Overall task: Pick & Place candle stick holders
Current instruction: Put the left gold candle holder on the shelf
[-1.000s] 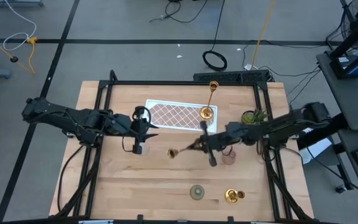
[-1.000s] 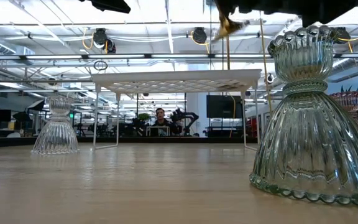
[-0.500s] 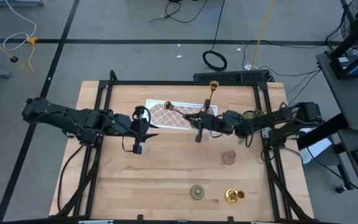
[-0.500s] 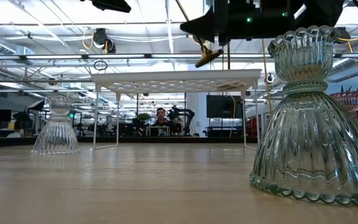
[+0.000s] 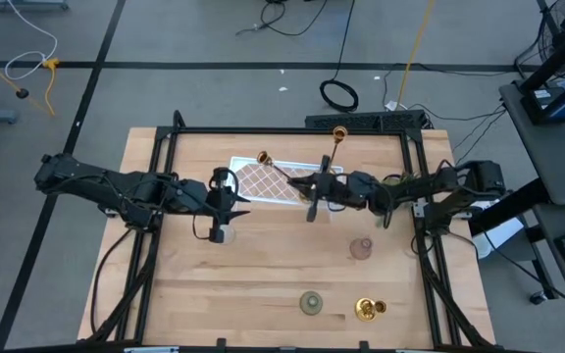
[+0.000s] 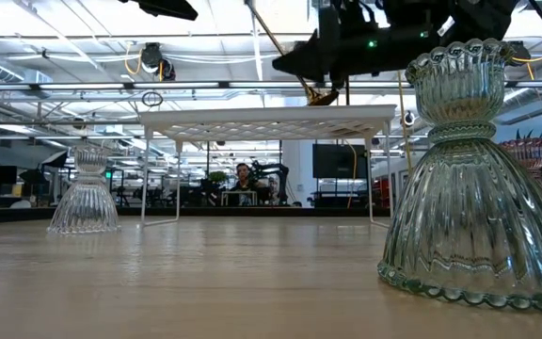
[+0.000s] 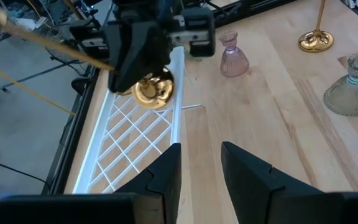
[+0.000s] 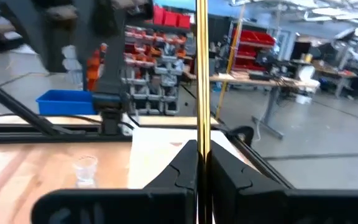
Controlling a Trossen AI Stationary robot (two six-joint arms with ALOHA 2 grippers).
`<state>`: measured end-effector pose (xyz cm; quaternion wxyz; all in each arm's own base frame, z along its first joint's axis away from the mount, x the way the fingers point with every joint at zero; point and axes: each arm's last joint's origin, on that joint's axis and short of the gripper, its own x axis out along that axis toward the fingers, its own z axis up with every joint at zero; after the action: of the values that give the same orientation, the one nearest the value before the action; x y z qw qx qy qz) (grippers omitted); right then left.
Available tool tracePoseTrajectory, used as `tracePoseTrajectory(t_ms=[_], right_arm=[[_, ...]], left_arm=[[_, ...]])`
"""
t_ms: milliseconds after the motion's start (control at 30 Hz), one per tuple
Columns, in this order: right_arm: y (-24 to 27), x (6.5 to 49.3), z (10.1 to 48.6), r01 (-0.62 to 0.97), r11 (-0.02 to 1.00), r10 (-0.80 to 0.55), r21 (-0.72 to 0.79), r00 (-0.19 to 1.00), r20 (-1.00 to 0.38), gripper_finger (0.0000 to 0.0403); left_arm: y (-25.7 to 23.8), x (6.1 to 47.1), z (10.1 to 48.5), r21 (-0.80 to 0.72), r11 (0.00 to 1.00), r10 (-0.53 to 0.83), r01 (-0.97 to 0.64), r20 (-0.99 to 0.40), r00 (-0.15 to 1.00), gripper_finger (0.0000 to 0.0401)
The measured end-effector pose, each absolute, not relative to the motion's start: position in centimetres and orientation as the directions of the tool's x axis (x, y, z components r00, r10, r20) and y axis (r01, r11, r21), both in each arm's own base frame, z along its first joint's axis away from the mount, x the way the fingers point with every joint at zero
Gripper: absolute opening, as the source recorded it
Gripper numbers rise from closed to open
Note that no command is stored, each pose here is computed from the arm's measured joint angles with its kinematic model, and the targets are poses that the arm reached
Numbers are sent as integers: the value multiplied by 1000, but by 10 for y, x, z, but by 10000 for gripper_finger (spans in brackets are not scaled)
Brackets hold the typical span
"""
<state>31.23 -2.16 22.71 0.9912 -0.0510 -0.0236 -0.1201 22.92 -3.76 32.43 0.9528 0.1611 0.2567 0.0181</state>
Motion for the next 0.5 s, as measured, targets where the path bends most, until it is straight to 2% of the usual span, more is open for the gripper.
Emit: tracePoseTrajectory(t_ms=[167,367,500], right_arm=[[-21,312,224,236,967,-235,-100,972,26,9],[-22,312,227,235,966,-230,-110,972,52,11],[-20,315,223,185,977,-180,-111,982,53,13]], left_arm=[[-38,229,324,314,948,118,46,-483,868,120],[-38,230,325,313,949,117,42,-473,873,120],[-38,230,325,315,948,117,43,-472,874,120]])
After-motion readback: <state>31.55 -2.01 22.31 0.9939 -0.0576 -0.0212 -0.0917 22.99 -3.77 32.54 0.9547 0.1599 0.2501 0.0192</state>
